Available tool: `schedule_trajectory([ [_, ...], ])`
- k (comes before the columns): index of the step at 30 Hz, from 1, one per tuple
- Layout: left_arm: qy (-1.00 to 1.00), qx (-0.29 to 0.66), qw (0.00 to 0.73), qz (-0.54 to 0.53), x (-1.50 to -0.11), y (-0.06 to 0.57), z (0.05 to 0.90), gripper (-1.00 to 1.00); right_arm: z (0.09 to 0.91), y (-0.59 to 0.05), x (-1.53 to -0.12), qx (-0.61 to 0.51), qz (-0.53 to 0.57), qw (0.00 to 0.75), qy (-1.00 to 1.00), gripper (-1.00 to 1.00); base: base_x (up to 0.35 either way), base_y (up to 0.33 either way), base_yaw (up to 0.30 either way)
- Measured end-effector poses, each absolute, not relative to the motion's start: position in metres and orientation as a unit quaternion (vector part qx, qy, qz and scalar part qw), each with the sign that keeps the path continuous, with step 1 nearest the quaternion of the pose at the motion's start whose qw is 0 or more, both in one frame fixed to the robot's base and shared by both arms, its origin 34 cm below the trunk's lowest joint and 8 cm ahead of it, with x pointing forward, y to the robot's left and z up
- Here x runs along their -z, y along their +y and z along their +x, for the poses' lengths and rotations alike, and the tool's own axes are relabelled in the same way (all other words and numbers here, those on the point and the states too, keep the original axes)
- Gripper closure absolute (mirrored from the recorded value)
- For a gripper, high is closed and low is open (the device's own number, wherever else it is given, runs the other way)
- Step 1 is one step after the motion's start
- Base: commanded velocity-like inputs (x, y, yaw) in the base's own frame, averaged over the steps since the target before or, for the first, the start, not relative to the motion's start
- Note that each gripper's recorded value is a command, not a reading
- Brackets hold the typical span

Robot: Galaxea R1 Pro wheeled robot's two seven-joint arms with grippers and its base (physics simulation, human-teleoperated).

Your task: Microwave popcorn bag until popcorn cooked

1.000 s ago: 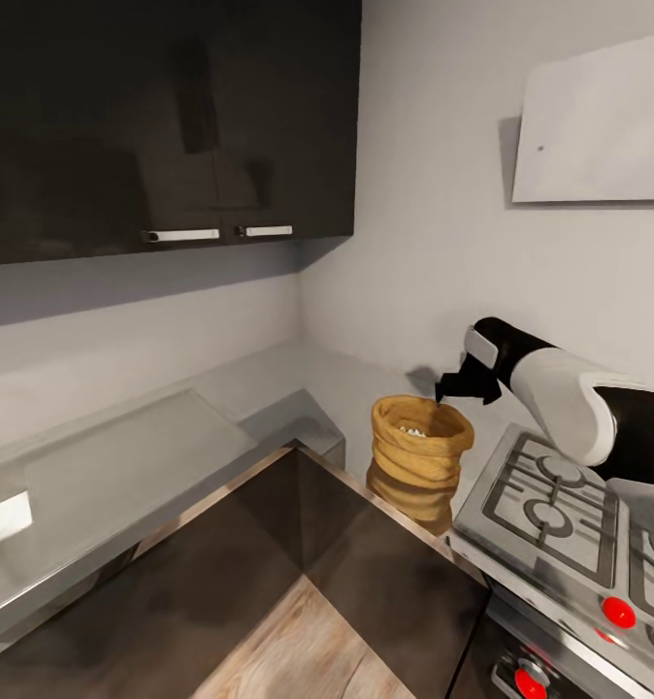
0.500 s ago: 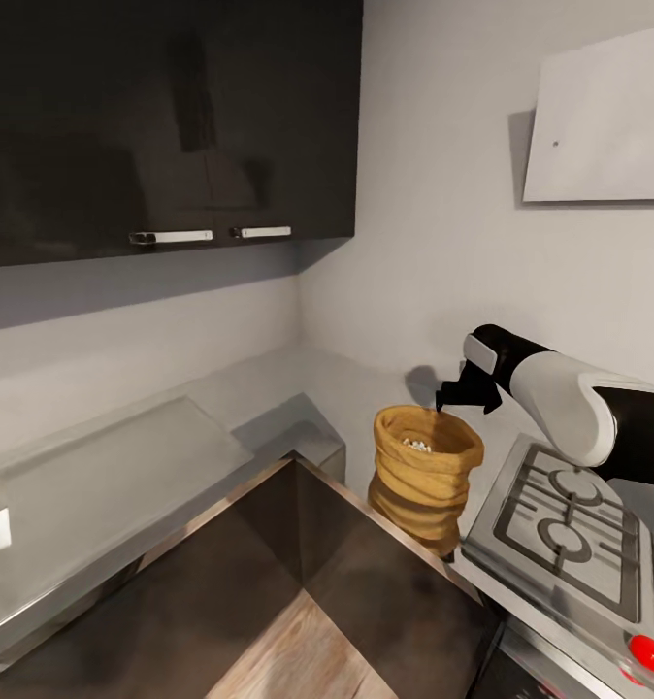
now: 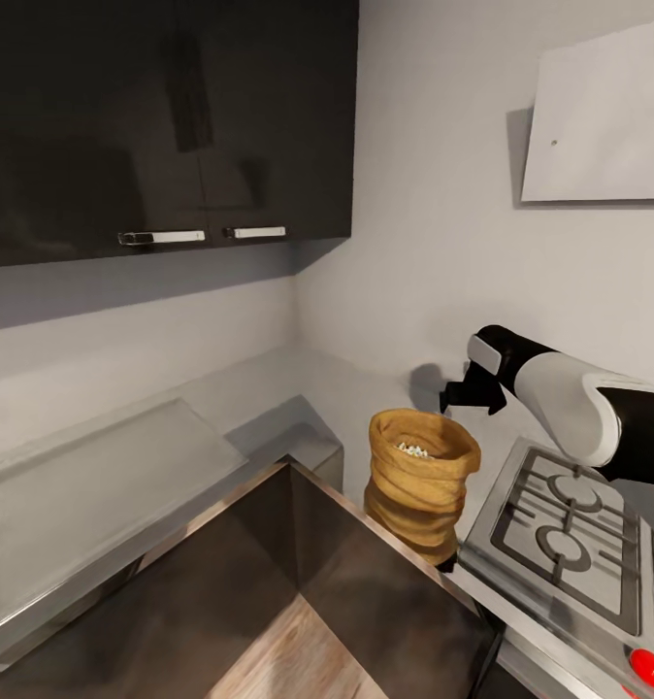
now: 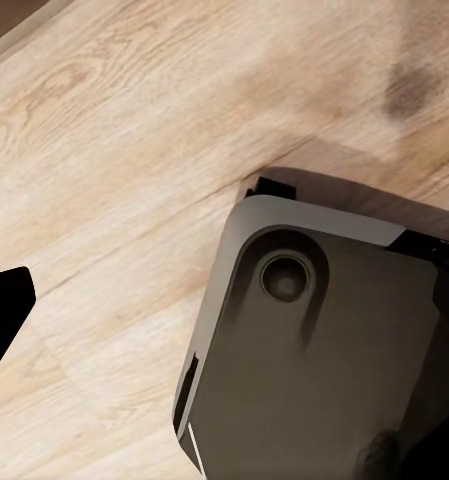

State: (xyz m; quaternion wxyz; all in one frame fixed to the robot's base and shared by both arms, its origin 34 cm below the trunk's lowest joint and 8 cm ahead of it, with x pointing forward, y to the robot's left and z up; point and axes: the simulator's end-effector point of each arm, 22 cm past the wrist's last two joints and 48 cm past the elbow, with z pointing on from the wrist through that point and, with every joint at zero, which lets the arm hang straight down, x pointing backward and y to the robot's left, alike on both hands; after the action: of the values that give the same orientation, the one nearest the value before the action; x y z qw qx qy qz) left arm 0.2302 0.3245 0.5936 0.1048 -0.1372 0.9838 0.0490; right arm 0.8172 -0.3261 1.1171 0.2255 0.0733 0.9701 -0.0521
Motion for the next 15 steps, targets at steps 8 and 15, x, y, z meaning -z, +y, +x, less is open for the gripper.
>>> schedule_trajectory([
  [8,0.984,-0.049,0.105,-0.137,-0.594,0.324,0.23,-1.0,0.811,-0.332,-1.102,0.055,0.076,0.214,0.972,-1.0,0.0,0.0,0.0],
  [15,0.984,-0.049,0.105,-0.137,-0.594,0.324,0.23,-1.0,0.801,-0.342,-1.083,0.058,0.083,0.2,0.975,-1.0,0.0,0.0,0.0],
])
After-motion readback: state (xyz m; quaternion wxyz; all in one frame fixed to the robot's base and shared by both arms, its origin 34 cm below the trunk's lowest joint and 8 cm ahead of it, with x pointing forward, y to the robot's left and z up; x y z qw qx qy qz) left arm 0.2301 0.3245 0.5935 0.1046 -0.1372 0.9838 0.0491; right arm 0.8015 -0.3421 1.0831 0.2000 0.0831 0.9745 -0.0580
